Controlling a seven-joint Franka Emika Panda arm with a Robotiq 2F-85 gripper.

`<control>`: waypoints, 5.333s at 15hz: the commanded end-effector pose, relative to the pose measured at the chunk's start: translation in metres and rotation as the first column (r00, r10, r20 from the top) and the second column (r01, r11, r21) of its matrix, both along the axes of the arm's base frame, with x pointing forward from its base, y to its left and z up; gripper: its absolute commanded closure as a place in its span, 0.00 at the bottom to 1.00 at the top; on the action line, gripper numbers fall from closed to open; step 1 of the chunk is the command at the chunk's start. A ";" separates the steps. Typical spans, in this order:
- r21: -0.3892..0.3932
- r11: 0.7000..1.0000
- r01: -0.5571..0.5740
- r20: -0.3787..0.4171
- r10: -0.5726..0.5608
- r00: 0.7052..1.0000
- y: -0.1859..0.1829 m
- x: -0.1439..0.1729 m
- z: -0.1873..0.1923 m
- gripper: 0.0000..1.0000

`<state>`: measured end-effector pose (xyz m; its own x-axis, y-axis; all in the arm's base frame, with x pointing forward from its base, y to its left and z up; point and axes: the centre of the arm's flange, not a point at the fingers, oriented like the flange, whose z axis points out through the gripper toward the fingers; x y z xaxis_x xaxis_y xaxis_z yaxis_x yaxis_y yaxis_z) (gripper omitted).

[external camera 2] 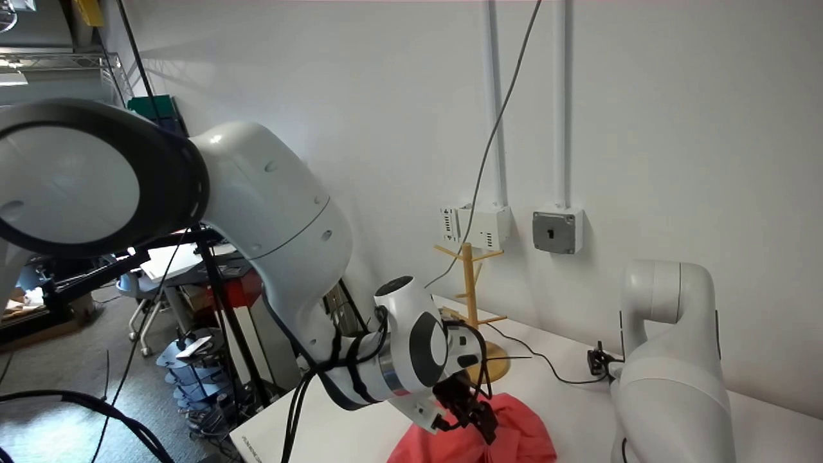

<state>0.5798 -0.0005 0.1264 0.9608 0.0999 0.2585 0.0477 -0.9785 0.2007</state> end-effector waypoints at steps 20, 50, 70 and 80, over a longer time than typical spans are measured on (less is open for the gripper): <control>-0.051 0.993 -0.108 -0.008 0.107 0.994 -0.009 0.038 -0.039 1.00; -0.158 0.979 -0.129 0.080 0.143 0.987 0.005 0.016 0.051 0.00; 0.181 0.971 -0.154 0.180 0.121 0.976 0.042 -0.146 0.118 0.00; 0.184 0.970 -0.158 0.188 0.123 0.975 0.043 -0.159 0.124 0.00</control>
<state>0.4212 0.0424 0.2505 0.8794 0.1612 0.4480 0.1689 -0.9854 0.0231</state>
